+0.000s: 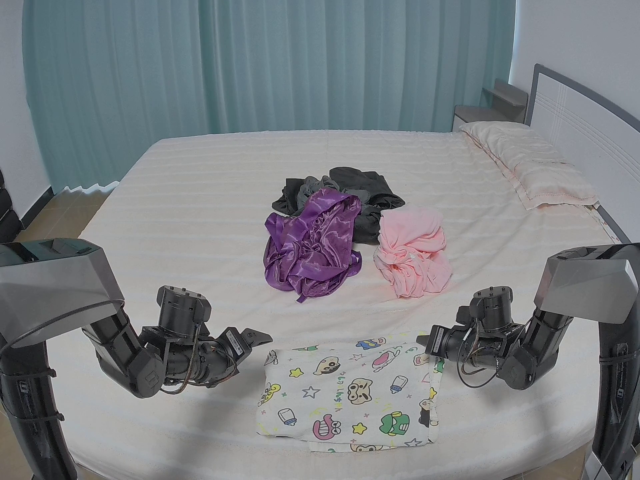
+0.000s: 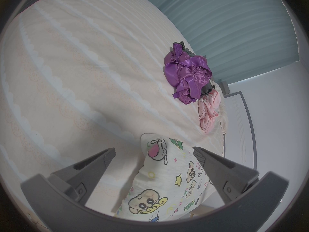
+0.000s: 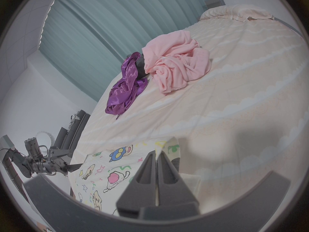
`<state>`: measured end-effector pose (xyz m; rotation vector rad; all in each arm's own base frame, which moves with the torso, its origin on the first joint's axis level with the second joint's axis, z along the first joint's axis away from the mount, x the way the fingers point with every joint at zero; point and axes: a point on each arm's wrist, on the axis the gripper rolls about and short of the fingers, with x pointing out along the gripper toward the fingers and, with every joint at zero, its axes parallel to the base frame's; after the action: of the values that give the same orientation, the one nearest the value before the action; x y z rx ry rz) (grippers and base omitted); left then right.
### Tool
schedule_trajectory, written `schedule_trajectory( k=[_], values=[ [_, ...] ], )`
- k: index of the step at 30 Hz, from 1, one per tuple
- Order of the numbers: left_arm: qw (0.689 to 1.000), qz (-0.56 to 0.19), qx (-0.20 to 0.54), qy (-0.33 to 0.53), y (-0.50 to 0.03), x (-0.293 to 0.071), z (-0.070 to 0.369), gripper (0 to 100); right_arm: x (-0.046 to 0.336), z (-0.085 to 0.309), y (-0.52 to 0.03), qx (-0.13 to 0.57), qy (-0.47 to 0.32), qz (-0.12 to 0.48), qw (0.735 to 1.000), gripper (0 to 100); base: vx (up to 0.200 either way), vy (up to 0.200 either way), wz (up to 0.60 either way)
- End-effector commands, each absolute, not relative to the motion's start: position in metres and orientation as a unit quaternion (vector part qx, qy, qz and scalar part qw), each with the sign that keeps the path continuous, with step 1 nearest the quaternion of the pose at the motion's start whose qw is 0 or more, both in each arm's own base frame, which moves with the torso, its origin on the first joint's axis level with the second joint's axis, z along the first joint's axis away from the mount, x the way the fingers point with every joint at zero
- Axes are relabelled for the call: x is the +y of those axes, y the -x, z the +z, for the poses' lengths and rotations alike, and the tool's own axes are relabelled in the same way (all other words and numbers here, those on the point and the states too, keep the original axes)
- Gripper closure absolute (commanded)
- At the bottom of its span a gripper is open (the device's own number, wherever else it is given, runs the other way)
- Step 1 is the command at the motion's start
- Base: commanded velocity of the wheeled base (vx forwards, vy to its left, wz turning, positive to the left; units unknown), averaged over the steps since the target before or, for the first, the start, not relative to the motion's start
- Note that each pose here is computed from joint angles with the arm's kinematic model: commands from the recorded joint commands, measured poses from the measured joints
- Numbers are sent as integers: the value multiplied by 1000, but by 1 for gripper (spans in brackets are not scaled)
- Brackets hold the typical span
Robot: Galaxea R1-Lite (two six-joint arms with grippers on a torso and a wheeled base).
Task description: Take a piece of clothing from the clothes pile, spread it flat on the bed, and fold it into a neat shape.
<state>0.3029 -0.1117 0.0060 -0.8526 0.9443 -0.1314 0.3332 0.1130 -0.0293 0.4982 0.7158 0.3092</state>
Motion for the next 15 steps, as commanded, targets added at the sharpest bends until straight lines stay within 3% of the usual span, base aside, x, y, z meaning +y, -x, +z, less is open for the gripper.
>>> schedule_trajectory(
  k=[1, 10, 15],
  values=[
    [802, -61, 441, 398, -303, -112, 6, 0, 110, -34, -335, 348, -242, 143, 895, 0, 0, 0, 0],
    [802, -60, 439, 400, -303, -111, 7, 0, 87, 5, -331, 301, -255, 122, 911, 0, 0, 0, 0],
    [837, -35, 366, 406, -309, -98, 33, 0, 63, 54, -309, 233, -258, 82, 934, 0, 0, 0, 0]
  ],
)
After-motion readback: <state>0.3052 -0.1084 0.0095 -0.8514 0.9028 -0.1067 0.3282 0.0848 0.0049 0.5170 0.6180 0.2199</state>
